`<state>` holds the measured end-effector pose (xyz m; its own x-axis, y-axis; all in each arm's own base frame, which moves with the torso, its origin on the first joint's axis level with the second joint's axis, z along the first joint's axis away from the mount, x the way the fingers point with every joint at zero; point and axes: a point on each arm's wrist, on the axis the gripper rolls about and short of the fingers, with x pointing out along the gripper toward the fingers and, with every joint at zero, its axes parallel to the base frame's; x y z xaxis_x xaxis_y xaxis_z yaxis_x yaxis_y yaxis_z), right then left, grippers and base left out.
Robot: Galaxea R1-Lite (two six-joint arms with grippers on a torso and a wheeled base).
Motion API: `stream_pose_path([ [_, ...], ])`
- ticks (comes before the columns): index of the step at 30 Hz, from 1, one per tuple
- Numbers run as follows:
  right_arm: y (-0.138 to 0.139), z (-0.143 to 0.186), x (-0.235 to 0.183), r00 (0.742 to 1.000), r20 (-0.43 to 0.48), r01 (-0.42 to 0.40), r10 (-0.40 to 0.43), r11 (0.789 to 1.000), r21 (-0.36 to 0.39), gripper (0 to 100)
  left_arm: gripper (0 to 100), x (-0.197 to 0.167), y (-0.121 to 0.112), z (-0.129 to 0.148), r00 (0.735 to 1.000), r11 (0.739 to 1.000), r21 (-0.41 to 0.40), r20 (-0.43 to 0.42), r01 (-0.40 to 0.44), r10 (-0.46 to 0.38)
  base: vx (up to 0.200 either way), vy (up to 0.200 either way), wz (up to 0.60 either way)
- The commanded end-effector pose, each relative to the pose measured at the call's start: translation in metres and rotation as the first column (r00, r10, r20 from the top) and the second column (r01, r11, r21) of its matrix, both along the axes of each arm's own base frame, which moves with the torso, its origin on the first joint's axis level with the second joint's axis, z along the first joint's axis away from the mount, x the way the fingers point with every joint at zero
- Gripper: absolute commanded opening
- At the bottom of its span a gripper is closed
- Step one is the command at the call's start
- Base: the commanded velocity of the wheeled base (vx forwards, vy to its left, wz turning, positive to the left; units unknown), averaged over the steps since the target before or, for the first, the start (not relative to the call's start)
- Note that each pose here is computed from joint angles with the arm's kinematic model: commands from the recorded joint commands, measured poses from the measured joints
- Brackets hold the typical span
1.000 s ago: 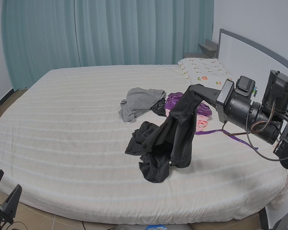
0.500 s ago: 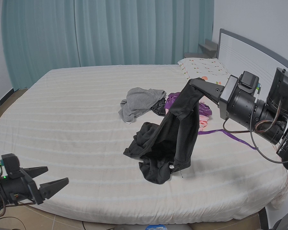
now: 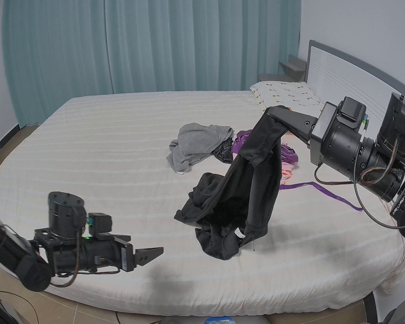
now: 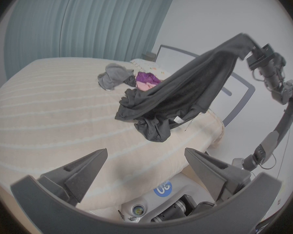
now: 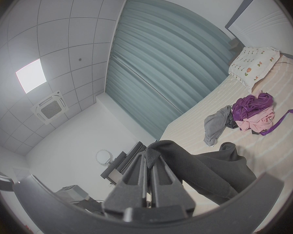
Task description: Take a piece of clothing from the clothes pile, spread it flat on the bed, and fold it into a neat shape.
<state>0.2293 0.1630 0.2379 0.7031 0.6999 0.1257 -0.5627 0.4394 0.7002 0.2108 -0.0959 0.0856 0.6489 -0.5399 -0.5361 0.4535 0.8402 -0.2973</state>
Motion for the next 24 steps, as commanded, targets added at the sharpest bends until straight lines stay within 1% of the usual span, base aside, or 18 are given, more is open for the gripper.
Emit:
stream_pose_path([
  [1, 0.001, 0.002, 0.000, 1.000, 0.008, -0.002, 0.002, 1.000, 0.004, 0, 100, 0.045, -0.046, -0.058, 0.995, 0.998, 0.055, -0.096, 0.038, -0.032, 0.000, 0.000, 0.00],
  [2, 0.000, 0.002, 0.000, 1.000, 0.009, -0.002, 0.002, 1.000, 0.005, 0, 100, 0.051, -0.050, -0.061, 0.995, 0.998, 0.051, -0.094, 0.033, -0.028, 0.000, 0.000, 0.00],
  [4, 0.000, 0.002, 0.000, 1.000, 0.009, -0.002, 0.002, 1.000, 0.005, 0, 100, 0.051, -0.050, -0.061, 0.995, 0.998, 0.051, -0.094, 0.033, -0.028, 0.000, 0.000, 0.00],
  [5, 0.000, 0.003, 0.000, 1.000, 0.010, -0.002, 0.002, 1.000, 0.006, 0, 100, 0.068, -0.058, -0.068, 0.996, 0.999, 0.042, -0.089, 0.024, -0.020, 0.000, 0.000, 0.00],
  [6, 0.000, 0.003, -0.001, 1.000, 0.010, -0.001, 0.000, 1.000, 0.006, 0, 100, 0.075, -0.062, -0.074, 0.996, 0.999, 0.043, -0.088, 0.023, -0.019, 0.000, 0.000, 0.00],
  [9, 0.000, 0.003, -0.001, 1.000, 0.010, 0.001, -0.001, 1.000, 0.006, 0, 100, 0.090, -0.070, -0.083, 0.997, 0.999, 0.047, -0.074, 0.007, -0.003, 0.000, 0.000, 0.00],
  [13, 0.001, 0.003, 0.000, 1.000, 0.010, 0.004, -0.004, 1.000, 0.007, 0, 100, 0.110, -0.079, -0.101, 0.998, 0.998, 0.056, -0.069, -0.008, 0.012, 0.000, 0.000, 0.00],
  [16, 0.000, 0.006, -0.001, 1.000, 0.019, 0.004, -0.004, 1.000, 0.013, 0, 100, 0.129, -0.089, -0.114, 0.998, 0.997, 0.065, -0.043, -0.036, 0.039, 0.000, 0.000, 0.00],
  [17, 0.000, 0.005, -0.001, 1.000, 0.017, 0.004, -0.004, 1.000, 0.012, 0, 100, 0.129, -0.089, -0.115, 0.998, 0.997, 0.065, -0.043, -0.036, 0.039, 0.000, 0.000, 0.00],
  [18, 0.000, 0.005, -0.001, 1.000, 0.017, 0.005, -0.006, 1.000, 0.012, 0, 100, 0.141, -0.095, -0.121, 0.999, 0.997, 0.061, -0.021, -0.049, 0.050, 0.000, 0.000, 0.00],
  [21, 0.000, 0.004, 0.000, 1.000, 0.013, 0.009, -0.009, 1.000, 0.010, 0, 100, 0.159, -0.103, -0.126, 0.997, 0.996, 0.051, 0.020, -0.077, 0.076, 0.000, 0.000, 0.00],
  [24, 0.001, 0.002, 0.001, 1.000, 0.008, 0.009, -0.009, 1.000, 0.006, 0, 100, 0.169, -0.107, -0.134, 0.994, 0.993, 0.054, 0.042, -0.107, 0.105, 0.000, 0.000, 0.00],
])
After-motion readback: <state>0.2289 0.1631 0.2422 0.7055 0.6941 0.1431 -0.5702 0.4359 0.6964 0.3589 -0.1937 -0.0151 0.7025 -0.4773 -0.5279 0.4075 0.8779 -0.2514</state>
